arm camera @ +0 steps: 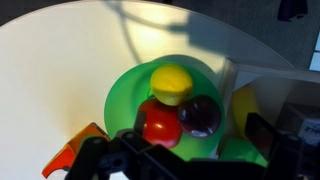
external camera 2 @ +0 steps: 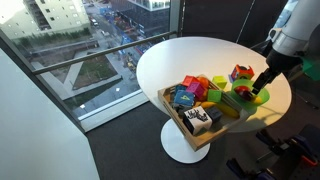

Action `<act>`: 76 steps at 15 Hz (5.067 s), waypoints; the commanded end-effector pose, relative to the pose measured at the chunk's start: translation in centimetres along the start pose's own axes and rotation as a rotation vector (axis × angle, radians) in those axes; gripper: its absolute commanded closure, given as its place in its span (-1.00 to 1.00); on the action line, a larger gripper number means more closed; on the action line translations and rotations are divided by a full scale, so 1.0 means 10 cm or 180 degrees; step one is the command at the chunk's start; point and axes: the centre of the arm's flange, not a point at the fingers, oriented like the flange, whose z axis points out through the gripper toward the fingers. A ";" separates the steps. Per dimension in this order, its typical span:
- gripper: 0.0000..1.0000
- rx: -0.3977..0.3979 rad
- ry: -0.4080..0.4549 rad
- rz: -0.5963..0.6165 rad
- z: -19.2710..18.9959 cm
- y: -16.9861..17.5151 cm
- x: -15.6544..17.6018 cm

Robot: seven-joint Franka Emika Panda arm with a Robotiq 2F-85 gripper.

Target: Put the plum plush toy on the table

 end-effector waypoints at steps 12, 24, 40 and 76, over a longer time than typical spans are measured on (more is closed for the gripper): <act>-1.00 0.0196 0.0050 -0.0448 0.35 0.07 0.10; -1.00 0.0137 0.0172 -0.0543 0.40 -0.05 0.31; -1.00 0.0268 0.0002 -0.0543 0.60 -0.15 0.51; -1.00 0.0781 -0.0125 -0.0284 0.58 0.24 0.37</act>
